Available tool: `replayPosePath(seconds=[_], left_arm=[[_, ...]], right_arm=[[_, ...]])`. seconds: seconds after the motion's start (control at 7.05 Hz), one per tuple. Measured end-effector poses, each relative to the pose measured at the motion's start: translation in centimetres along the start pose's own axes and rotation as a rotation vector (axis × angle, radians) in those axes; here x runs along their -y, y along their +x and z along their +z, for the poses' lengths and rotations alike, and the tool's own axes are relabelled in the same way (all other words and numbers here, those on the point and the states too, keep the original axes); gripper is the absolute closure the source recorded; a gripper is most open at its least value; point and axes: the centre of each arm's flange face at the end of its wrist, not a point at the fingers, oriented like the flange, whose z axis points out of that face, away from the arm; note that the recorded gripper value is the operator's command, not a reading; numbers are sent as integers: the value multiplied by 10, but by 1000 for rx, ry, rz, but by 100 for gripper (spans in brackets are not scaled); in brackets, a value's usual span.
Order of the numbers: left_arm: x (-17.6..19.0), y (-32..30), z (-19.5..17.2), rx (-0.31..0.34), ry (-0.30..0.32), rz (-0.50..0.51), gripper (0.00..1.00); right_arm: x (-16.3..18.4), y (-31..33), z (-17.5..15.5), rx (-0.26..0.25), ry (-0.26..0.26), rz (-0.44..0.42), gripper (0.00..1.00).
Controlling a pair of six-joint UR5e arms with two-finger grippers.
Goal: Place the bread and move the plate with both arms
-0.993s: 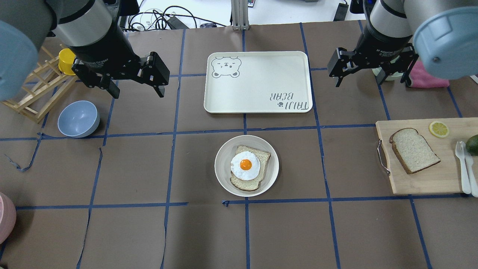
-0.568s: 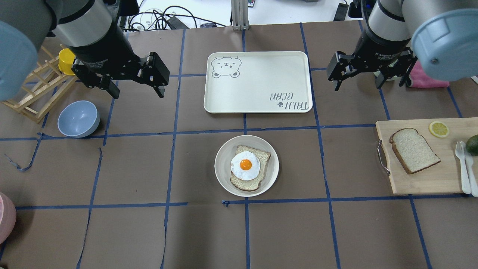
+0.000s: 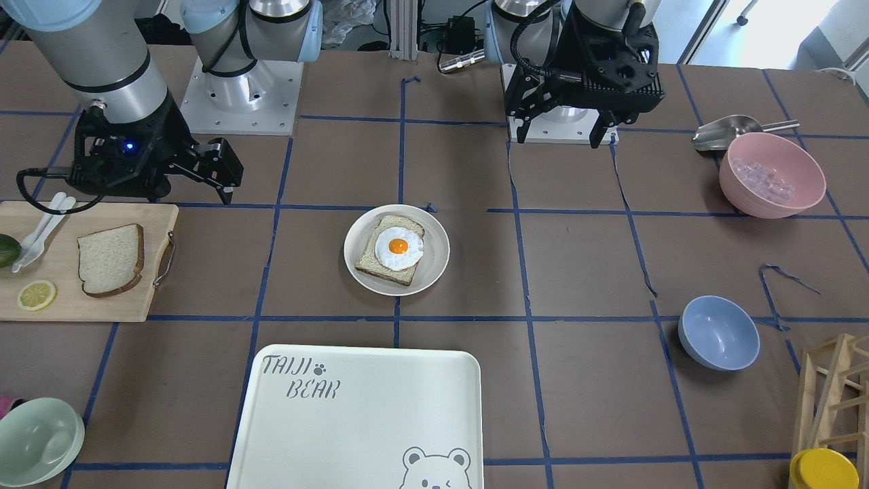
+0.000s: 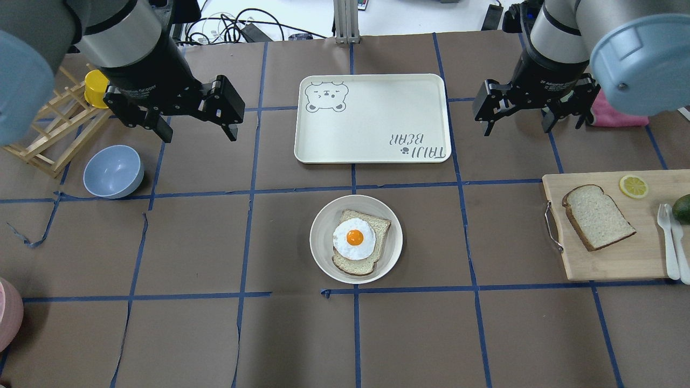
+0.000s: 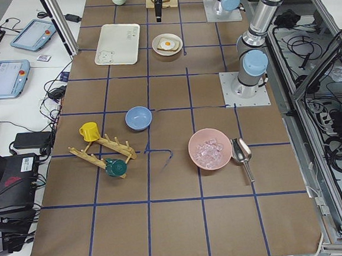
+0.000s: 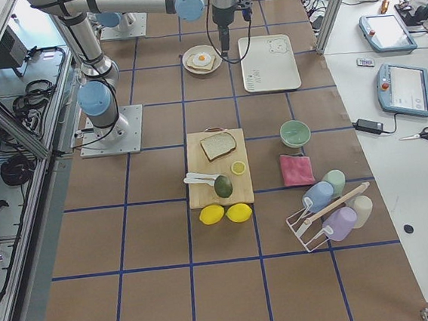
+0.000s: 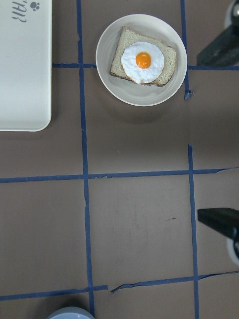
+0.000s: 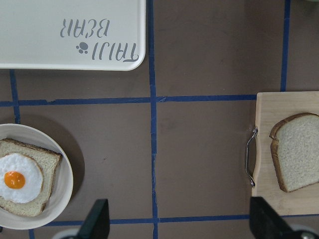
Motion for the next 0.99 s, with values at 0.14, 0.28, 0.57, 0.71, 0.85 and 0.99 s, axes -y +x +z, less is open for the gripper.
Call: replayPosePath(seconds=[0.14,0.28,0.57,0.71,0.85,0.99], left_arm=[[0,0,0,0,0,1,0],[0,0,0,1,1,1,0],[0,0,0,1,-2,0,0],[0,0,0,1,-2,0,0],[0,0,0,1,0,1,0],[1,0,1,2,0,1,0]], right_arm=[[-1,-1,0,3,-5,-3,0],[-2,-1,1,5,-13,-6,0],[-3,-3,5,8,-30,-11,0],[-3,-5,10,9,-41,-13,0],[-5,-6,15,9,-51,-14,0],[-5,-7,19,8,-58,-15,0]])
